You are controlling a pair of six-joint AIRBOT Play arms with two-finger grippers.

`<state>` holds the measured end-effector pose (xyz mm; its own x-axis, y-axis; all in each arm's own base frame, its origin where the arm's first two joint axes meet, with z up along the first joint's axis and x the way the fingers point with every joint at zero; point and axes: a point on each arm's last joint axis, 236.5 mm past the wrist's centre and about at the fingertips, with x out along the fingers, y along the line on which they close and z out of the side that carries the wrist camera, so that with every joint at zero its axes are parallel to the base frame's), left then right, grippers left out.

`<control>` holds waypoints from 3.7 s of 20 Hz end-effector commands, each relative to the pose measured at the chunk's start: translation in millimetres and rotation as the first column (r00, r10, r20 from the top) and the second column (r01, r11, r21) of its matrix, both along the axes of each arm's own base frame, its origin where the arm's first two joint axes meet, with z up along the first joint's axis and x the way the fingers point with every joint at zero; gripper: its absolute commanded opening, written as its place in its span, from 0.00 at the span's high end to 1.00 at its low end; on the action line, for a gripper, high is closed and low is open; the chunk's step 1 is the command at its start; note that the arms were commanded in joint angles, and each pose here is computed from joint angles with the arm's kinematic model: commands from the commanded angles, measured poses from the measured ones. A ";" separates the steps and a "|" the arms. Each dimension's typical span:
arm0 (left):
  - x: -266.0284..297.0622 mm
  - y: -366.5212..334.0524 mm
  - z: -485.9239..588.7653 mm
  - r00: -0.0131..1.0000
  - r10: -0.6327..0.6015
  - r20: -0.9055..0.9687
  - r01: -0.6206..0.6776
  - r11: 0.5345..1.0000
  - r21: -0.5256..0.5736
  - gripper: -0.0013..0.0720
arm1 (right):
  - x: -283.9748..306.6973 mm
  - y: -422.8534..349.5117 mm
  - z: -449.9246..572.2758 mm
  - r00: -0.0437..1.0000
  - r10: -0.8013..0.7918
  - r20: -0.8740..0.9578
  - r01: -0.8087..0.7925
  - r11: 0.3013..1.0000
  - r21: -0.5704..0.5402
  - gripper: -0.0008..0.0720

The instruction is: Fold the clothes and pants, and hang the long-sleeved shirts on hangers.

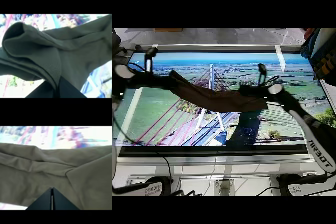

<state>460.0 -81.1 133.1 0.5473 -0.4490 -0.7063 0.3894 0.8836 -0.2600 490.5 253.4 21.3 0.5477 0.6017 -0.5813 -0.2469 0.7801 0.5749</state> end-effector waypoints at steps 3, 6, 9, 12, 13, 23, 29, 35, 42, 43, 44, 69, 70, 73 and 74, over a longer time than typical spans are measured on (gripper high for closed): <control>-35.6 0.8 68.7 0.990 -0.015 0.140 0.010 0.999 0.038 0.97 | -41.8 127.3 -42.2 0.987 0.088 -0.133 -0.078 0.994 0.079 0.97; -33.5 0.8 64.2 0.992 -0.015 0.128 0.010 0.999 0.036 0.97 | -69.3 196.6 -59.3 0.971 0.165 -0.174 -0.147 0.983 0.114 0.97; -25.5 -1.6 49.7 0.995 -0.015 0.094 0.013 1.000 0.016 0.97 | -83.9 239.7 -66.9 0.958 0.193 -0.211 -0.161 0.974 0.159 0.97; -12.3 -14.2 33.9 0.998 -0.017 0.054 0.021 0.998 -0.063 0.97 | -76.4 245.8 -59.1 0.963 0.194 -0.184 -0.164 0.972 0.168 0.97; -6.5 -23.3 31.2 0.999 -0.019 0.045 0.024 0.993 -0.116 0.97 | -69.1 237.8 -59.1 0.964 0.187 -0.191 -0.157 0.974 0.165 0.97; 27.7 -244.3 -37.3 0.992 -0.118 0.047 0.127 0.903 -0.411 0.97 | 23.3 -42.1 -45.6 0.954 -0.008 -0.299 -0.041 0.987 -0.156 0.97; 19.4 -351.1 -108.3 0.981 -0.025 0.192 0.087 0.943 -0.321 0.66 | 23.6 -193.3 -7.8 0.931 -0.202 -0.305 0.120 0.956 -0.267 0.97; 2.4 -355.8 -82.8 0.926 -0.191 0.325 0.252 0.955 -0.158 0.04 | -6.0 -287.2 -39.9 0.910 -0.201 -0.362 0.058 0.927 -0.370 0.97; 31.0 -272.4 9.3 0.886 -0.157 0.436 0.223 0.969 -0.103 0.04 | -15.0 -237.3 -80.0 0.928 -0.091 -0.362 0.097 0.995 -0.001 0.14; 32.8 -263.2 14.7 0.888 -0.151 0.435 0.216 0.971 -0.103 0.04 | -12.7 -229.0 -87.0 0.921 -0.111 -0.374 0.126 0.992 0.016 0.14; 33.1 -256.9 17.4 0.890 -0.151 0.430 0.215 0.971 -0.103 0.04 | -11.5 -218.8 -94.1 0.911 -0.118 -0.395 0.141 0.990 0.029 0.13; 26.1 -216.5 -1.3 0.895 -0.269 0.357 0.260 0.963 0.073 0.96 | -9.1 -30.0 -99.3 0.899 0.228 -0.373 -0.214 0.974 0.080 0.97; 24.8 -200.6 -2.5 0.891 -0.297 0.344 0.264 0.954 0.140 0.97 | -3.3 -43.3 -89.5 0.908 0.216 -0.358 -0.206 0.976 0.067 0.97; 21.4 -135.0 -1.4 0.904 -0.323 0.279 0.224 0.916 0.333 0.97 | 13.1 -111.2 -63.7 0.931 0.084 -0.355 -0.082 0.996 0.021 0.97; 19.7 -107.0 -0.4 0.926 -0.287 0.246 0.180 0.907 0.381 0.97 | 17.4 -140.2 -54.9 0.936 0.025 -0.351 -0.028 1.000 -0.002 0.97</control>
